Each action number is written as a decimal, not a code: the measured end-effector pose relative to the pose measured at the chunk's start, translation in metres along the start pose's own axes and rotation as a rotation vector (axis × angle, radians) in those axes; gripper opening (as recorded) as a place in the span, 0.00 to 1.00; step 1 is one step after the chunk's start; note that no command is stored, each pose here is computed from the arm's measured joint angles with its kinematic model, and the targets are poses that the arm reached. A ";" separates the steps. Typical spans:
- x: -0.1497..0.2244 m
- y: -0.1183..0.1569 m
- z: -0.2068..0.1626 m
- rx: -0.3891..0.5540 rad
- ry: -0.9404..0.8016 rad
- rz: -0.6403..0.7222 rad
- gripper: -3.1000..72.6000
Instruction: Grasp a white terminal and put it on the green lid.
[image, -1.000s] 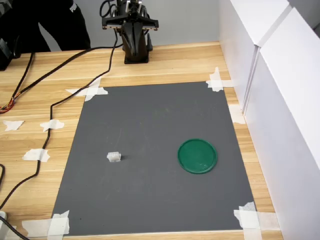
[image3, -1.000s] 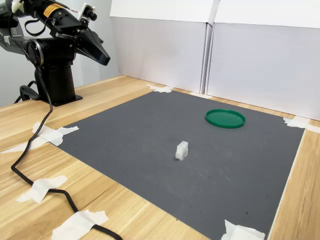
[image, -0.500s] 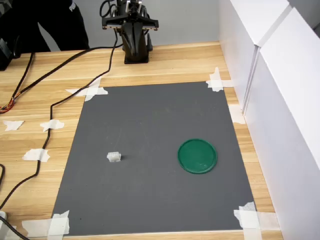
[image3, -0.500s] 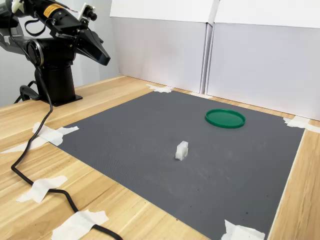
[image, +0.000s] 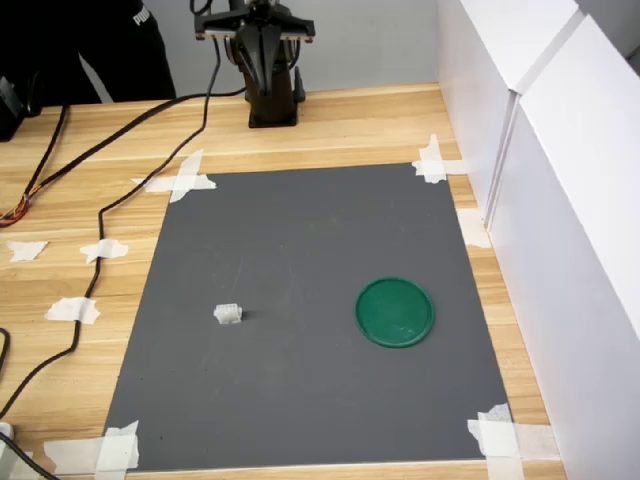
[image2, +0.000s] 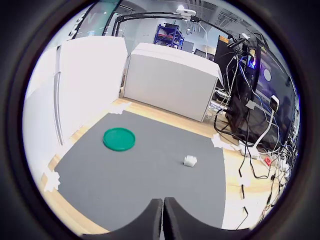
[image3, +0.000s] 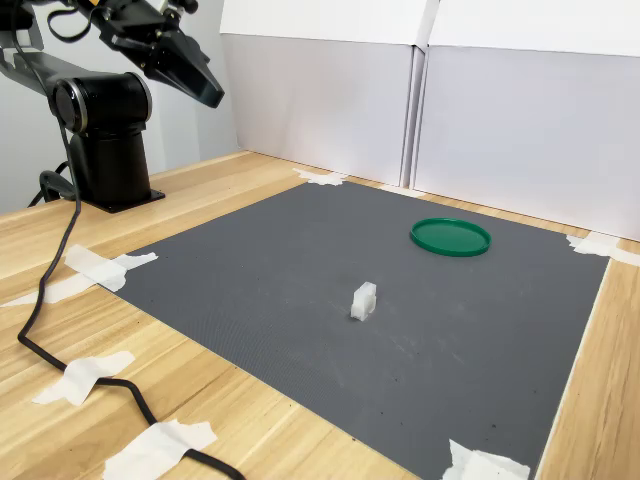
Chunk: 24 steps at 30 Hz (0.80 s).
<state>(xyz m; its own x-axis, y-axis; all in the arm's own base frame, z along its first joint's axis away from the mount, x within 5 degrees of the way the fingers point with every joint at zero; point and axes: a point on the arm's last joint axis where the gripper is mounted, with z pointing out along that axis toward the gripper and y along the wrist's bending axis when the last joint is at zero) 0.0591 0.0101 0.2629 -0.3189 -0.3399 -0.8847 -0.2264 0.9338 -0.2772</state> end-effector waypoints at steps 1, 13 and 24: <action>-0.006 -0.002 0.002 -0.004 0.011 0.001 0.02; -0.059 -0.022 0.040 -0.150 0.347 0.117 0.02; -0.086 -0.039 0.071 -0.258 0.517 0.031 0.28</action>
<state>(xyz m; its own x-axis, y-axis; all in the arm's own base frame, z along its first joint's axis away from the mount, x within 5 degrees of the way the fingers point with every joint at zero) 0.1611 0.0109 0.3230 -0.7223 -0.3840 -0.5752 -0.4061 0.9087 -0.0968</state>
